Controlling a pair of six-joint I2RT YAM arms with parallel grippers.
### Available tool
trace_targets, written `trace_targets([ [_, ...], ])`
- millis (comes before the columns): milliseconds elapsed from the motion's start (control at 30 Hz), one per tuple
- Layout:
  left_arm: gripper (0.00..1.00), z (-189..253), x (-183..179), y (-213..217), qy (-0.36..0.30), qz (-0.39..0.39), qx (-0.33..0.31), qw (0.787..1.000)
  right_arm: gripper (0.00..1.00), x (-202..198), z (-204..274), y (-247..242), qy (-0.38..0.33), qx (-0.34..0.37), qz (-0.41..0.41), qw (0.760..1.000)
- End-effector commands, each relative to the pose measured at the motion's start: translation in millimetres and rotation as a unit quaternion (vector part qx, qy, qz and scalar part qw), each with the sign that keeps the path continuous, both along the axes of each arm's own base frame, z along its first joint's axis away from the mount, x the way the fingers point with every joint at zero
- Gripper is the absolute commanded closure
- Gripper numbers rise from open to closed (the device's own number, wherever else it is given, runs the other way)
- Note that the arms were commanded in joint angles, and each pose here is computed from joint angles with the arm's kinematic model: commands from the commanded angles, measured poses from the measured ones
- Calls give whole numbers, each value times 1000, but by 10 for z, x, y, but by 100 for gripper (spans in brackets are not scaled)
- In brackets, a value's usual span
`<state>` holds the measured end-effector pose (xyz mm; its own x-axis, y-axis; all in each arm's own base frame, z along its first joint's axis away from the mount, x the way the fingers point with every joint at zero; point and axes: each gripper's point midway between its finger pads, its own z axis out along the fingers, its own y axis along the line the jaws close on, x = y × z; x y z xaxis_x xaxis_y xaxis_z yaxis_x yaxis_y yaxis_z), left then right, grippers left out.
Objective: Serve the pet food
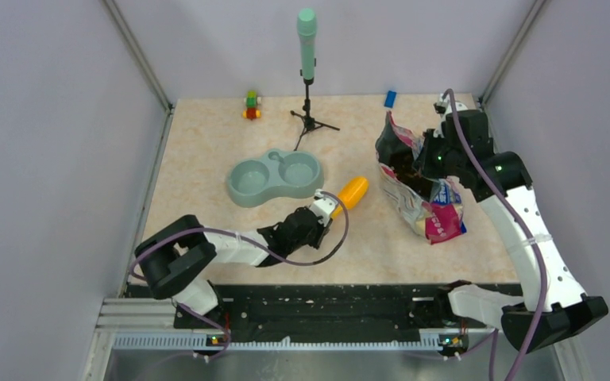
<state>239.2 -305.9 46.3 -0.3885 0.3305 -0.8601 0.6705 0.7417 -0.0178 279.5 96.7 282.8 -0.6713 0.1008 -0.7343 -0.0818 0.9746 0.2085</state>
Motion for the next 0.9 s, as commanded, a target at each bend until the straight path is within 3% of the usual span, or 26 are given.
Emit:
trace_targets([
  [0, 100, 220, 225, -237, -32, -11, -58, 998, 100, -153, 42, 113, 0, 23, 31, 999],
  [333, 100, 16, 444, -258, -10, -9, -60, 998, 100, -227, 53, 87, -2, 22, 29, 999],
  [367, 93, 6, 447, -275, -4, -13, -61, 998, 100, -229, 60, 80, -3, 22, 28, 999],
  [433, 66, -9, 463, -273, 7, -6, -55, 998, 100, -239, 60, 69, -2, 21, 26, 999],
  [500, 49, 16, 466, -265, 7, -2, -58, 998, 100, -248, 60, 50, -3, 18, 23, 1000],
  [867, 32, 476, 381, -114, -37, 2, -97, 995, 100, -244, 57, 43, 1, 14, 22, 1000],
])
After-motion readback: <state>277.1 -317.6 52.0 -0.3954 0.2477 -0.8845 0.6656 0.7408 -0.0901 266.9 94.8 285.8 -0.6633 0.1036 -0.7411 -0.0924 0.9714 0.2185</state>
